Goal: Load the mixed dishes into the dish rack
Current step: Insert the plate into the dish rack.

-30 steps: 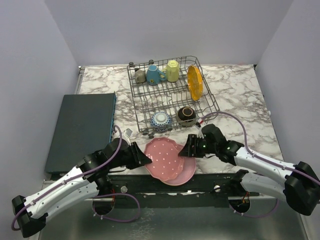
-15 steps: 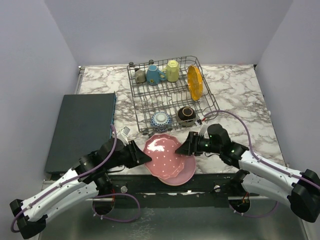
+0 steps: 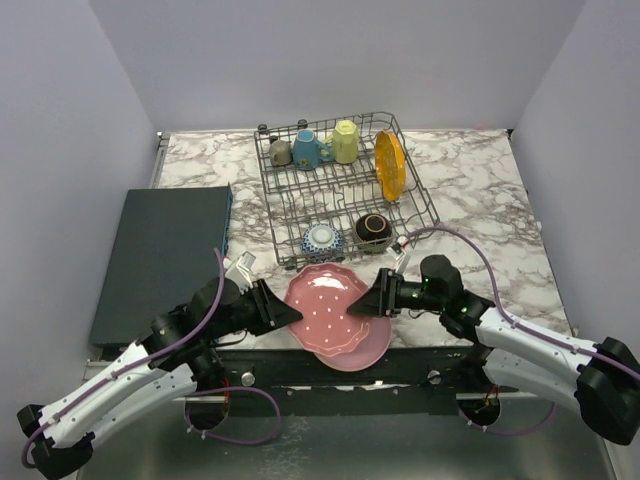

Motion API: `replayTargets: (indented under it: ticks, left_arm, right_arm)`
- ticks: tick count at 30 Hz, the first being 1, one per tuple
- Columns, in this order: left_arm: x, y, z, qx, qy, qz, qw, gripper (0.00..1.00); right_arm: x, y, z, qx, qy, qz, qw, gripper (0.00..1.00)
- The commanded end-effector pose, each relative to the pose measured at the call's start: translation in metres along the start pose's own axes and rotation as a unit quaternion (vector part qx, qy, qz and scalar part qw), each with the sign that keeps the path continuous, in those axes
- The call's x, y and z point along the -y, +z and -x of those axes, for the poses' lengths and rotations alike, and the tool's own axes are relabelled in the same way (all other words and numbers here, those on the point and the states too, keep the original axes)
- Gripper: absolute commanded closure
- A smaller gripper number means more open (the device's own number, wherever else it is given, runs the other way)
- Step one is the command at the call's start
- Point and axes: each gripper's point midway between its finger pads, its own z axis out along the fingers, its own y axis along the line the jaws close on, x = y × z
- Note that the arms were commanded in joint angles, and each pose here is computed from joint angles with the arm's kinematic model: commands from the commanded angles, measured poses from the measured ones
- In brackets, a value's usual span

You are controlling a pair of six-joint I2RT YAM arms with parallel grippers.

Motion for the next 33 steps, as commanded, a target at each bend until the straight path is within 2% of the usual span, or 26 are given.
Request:
replayTargets:
  ticks: [1,8,13,15,18,28,33]
  left_arm:
    - [0.058,-0.018,0.018,0.034,-0.007,-0.109,0.993,1.0]
    - [0.054,-0.015,0.016,0.03,-0.007,-0.106,0.994,1.0]
    - [0.051,-0.013,0.015,0.029,-0.008,-0.103,0.994,1.0]
    - [0.05,-0.012,0.015,0.029,-0.01,-0.101,0.994,1.0]
    - [0.047,-0.009,0.015,0.029,-0.013,-0.094,0.995,1.0]
    - [0.027,0.008,0.013,0.026,-0.023,-0.051,0.998,0.99]
    - [0.02,0.012,0.015,0.03,-0.025,-0.037,0.999,0.8]
  right_arm:
    - [-0.027,-0.004,-0.002,0.002,-0.008,0.076,0.997,0.47]
    - [-0.036,-0.008,-0.004,0.005,-0.001,0.111,0.994,0.57]
    - [-0.04,-0.009,-0.004,0.009,-0.002,0.123,0.992,0.72]
    - [-0.041,-0.009,-0.003,0.011,-0.003,0.126,0.992,0.8]
    - [-0.042,-0.01,-0.001,0.017,-0.003,0.126,0.992,0.99]
    - [-0.055,-0.018,0.018,0.065,-0.021,0.123,0.99,1.0]
    - [-0.058,-0.023,0.028,0.086,-0.032,0.102,0.99,1.0]
